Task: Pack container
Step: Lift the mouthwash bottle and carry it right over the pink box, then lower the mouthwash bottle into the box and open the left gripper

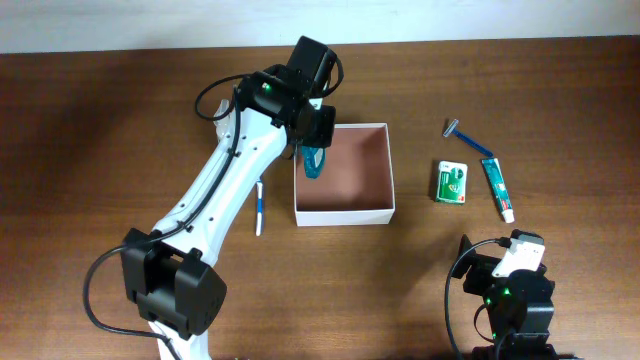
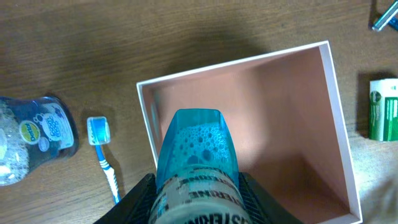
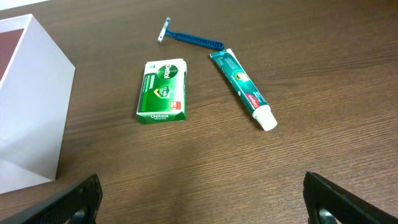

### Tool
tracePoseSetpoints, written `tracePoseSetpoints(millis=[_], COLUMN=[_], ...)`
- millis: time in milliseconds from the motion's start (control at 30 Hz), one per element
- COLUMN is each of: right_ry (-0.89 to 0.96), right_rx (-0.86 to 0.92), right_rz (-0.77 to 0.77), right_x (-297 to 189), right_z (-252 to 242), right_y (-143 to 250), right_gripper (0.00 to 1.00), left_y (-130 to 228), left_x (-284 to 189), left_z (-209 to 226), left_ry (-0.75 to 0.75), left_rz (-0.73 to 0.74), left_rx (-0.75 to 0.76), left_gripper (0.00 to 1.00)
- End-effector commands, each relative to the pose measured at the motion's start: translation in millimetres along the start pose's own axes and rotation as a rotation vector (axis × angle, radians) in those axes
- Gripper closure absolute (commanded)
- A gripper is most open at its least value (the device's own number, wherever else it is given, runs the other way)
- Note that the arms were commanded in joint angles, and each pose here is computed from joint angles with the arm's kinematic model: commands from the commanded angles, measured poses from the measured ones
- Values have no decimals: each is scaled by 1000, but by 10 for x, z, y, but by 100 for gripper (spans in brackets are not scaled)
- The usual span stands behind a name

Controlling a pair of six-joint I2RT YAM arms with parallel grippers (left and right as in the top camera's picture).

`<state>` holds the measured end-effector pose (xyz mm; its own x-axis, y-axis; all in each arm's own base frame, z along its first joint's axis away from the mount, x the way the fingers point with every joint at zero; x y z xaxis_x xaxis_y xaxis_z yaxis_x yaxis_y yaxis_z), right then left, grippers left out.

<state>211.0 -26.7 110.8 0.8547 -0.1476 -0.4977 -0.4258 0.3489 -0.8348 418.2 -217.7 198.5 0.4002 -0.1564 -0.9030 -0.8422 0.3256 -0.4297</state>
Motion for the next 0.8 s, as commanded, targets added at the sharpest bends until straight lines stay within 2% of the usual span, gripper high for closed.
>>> tracePoseSetpoints(millis=[0,500,767], right_ry=[6,6,6], right_rx=[4,4,4], right_rz=[-10,-10,-10], right_x=[-2,-2,-2], right_z=[-10,-10,-10], right_y=[-10,-10,-10], right_gripper=[1,1,1], left_y=[-116,-69,-137], left_x=[-59,231,264], left_z=[18,56,46], left_ry=[-20,-56,-52], left_rz=[-43,4,-22], left_rx=[-10,-52,-54], left_gripper=[68,68,68])
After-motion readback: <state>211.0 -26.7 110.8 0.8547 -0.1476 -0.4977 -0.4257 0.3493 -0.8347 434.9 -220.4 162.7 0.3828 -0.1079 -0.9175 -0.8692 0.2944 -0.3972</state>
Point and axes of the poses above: each gripper's point midway between its finger pads, its own x axis out along the fingers, its own z axis along the line the jaws close on, y = z × x, the point moved 1 cm from there along -x, back along the fingers, and after that the axes turned 9 degrees about x, right-handed, at the moved point
